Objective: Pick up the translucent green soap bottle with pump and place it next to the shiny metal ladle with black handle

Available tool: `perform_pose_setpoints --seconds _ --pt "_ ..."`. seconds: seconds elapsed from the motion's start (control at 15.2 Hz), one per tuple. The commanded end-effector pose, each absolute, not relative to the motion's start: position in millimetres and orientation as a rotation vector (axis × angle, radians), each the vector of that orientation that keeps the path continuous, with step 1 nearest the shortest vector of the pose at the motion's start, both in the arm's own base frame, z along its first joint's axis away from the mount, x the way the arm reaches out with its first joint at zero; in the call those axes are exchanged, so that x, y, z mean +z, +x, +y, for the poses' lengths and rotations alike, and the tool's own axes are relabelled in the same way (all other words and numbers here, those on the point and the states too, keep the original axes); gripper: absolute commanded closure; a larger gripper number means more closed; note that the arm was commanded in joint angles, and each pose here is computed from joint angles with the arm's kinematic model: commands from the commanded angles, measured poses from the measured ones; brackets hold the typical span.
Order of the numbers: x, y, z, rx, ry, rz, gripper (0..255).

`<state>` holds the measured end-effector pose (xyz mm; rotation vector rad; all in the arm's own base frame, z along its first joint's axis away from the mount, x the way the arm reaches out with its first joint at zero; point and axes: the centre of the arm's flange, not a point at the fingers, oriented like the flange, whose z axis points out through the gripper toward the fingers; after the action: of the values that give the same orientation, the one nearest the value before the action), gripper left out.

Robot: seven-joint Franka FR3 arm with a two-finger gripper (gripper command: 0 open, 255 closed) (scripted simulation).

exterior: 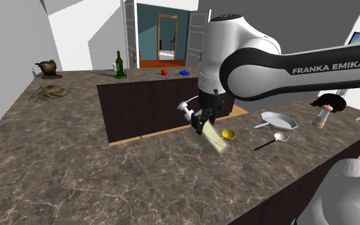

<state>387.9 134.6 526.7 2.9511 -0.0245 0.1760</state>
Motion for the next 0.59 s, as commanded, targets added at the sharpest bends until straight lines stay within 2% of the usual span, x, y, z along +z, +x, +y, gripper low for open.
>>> perform_pose_setpoints --seconds 0.0,0.53 --pt "538.2 387.4 134.0 0.176 2.951 -0.025 255" --pt "580.5 387.4 134.0 0.176 2.951 -0.025 255"
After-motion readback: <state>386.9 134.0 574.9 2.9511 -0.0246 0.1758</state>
